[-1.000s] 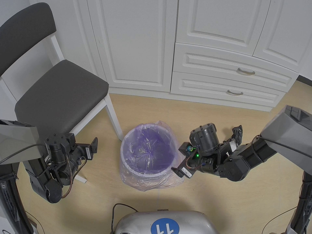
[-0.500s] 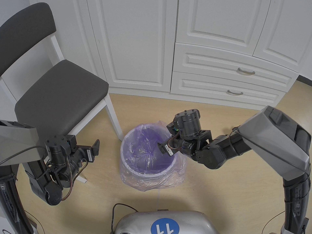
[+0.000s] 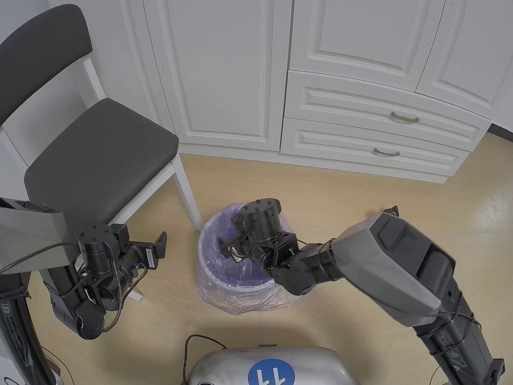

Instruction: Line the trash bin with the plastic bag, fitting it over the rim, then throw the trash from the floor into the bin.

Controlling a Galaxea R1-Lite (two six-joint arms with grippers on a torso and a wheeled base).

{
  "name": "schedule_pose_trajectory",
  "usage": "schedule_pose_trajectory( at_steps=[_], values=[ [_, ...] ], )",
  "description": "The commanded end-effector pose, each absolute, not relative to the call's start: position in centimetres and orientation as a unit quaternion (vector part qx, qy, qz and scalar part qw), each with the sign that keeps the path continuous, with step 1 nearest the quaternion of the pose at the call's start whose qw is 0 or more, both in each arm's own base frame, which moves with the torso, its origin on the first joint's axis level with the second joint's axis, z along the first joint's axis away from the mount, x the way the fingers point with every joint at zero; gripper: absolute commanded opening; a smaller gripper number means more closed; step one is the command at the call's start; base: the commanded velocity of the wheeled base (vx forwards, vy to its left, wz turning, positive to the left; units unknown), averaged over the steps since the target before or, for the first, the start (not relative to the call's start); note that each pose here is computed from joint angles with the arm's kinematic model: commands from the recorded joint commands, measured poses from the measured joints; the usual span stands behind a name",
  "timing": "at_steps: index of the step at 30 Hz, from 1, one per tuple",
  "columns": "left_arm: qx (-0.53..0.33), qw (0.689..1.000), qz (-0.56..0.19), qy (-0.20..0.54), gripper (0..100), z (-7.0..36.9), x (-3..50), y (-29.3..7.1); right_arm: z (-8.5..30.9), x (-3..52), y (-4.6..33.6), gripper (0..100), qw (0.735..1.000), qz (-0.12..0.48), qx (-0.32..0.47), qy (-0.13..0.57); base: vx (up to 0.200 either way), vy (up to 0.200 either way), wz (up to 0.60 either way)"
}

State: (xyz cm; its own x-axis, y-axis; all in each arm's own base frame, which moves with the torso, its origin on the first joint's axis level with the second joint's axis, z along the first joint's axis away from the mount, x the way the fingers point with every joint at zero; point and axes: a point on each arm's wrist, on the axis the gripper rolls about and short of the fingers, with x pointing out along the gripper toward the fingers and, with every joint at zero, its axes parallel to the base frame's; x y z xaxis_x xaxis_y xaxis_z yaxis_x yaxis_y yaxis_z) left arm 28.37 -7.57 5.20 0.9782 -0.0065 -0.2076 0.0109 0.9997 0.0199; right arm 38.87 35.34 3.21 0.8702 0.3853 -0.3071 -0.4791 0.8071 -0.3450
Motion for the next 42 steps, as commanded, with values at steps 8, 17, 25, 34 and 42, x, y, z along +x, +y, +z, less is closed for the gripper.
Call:
schedule_pose_trajectory(
  at_steps=[8,17,25,34,42],
  values=[
    [0.006,0.996,0.002,0.092,100,5.9,28.5,-7.3,-2.1,38.6,39.3,100,0.939,0.254,-0.208,0.101,0.000,0.000,0.00],
    [0.006,0.996,0.001,0.089,100,6.0,28.5,-7.3,-0.7,35.8,42.7,100,0.943,0.287,-0.142,0.087,0.000,0.000,0.00],
    [0.005,0.996,0.001,0.089,100,6.1,28.4,-7.3,3.0,37.1,41.3,100,0.957,0.253,-0.122,0.066,0.000,0.000,0.00],
    [0.005,0.996,0.001,0.089,100,6.0,28.5,-7.3,1.6,40.1,36.9,100,0.958,0.187,-0.191,0.103,0.000,0.000,0.00],
    [0.005,0.996,0.001,0.090,100,5.9,28.5,-7.3,0.6,40.7,36.2,100,0.957,0.179,-0.197,0.114,0.000,0.000,0.00]
  ],
)
